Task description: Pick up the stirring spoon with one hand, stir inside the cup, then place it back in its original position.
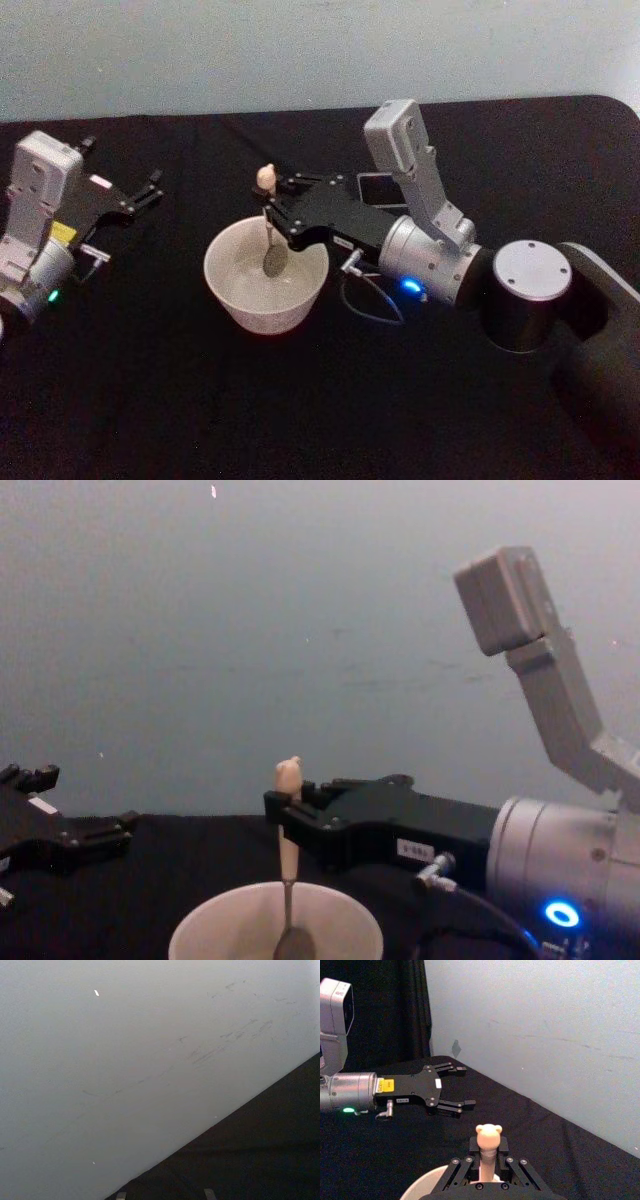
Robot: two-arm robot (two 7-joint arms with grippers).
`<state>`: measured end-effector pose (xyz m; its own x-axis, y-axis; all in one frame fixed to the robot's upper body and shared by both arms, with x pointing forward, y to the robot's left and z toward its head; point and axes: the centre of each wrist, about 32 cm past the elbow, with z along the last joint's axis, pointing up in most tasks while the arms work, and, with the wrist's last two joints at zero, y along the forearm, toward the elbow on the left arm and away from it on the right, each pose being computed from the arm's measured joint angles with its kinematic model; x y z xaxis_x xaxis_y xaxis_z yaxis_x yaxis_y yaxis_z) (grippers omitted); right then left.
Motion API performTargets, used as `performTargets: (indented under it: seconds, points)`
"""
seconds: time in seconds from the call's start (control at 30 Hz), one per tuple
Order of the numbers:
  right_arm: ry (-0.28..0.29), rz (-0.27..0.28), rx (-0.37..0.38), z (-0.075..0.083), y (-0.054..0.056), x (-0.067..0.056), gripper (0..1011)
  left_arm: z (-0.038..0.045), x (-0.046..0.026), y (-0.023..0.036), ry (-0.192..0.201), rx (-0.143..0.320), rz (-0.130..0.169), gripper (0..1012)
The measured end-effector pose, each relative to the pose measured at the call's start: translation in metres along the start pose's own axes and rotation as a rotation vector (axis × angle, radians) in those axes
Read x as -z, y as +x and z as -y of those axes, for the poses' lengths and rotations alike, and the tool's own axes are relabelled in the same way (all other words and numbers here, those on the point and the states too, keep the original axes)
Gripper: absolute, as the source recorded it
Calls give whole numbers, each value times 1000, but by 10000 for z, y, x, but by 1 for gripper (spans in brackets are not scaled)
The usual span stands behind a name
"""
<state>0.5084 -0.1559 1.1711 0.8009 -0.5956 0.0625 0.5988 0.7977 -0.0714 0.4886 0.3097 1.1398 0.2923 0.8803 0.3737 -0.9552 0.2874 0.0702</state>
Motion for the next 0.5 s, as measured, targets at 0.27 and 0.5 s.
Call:
performTargets:
  seconds: [0.27, 0.5]
  points:
    - [1, -4, 0, 114, 11, -8, 204, 0, 0, 0, 0, 0, 0, 1001]
    - [8, -9, -13, 207, -14, -28, 204, 0, 0, 0, 0, 0, 0, 1001]
